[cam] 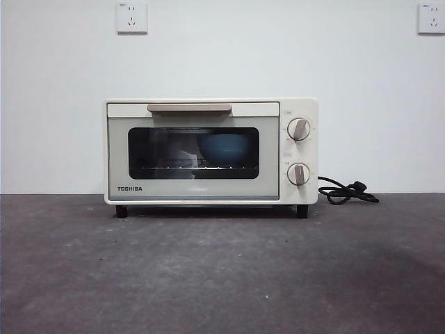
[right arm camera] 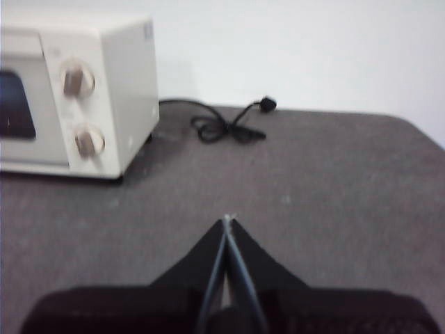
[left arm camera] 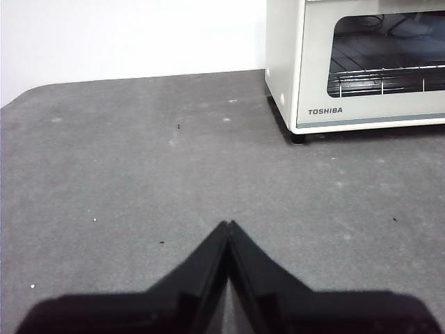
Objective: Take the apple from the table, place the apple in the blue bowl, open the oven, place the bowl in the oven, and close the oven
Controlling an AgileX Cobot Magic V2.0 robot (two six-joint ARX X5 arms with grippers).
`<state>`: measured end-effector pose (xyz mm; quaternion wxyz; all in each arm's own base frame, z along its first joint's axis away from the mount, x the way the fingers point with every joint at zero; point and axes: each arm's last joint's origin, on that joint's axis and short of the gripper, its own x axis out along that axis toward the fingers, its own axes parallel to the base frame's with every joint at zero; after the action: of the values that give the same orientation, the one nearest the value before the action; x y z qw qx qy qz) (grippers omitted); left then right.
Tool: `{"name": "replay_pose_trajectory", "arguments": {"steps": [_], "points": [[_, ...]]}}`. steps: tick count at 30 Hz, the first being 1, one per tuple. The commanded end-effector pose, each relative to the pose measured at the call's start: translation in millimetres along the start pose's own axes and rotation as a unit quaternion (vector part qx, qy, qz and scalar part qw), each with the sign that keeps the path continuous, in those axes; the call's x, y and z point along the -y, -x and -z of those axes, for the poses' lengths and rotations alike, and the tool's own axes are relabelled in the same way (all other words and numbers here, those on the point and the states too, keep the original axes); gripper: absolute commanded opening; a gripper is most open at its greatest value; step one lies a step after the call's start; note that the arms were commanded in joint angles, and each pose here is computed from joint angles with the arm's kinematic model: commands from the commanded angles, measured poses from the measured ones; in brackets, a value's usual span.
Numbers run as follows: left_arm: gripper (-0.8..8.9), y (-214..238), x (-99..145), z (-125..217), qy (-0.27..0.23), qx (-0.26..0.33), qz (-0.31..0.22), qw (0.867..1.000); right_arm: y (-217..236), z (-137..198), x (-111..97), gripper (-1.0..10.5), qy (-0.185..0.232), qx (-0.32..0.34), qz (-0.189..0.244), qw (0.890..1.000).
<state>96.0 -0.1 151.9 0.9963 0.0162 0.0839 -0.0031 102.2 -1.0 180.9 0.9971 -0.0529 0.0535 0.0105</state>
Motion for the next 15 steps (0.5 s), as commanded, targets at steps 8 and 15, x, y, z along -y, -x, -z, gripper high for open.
{"name": "replay_pose_trajectory", "arguments": {"steps": [8,15], "points": [[-0.04,-1.1,0.4,2.6,0.002,-0.001,0.003,1.000,0.9,28.6,-2.8,0.0,0.013,-0.025,0.000,1.000],[-0.04,-1.2,0.4,2.7,0.002,-0.002,0.003,1.000,3.1,31.7,-2.9,0.0,0.003,-0.037,0.005,0.999]]}}
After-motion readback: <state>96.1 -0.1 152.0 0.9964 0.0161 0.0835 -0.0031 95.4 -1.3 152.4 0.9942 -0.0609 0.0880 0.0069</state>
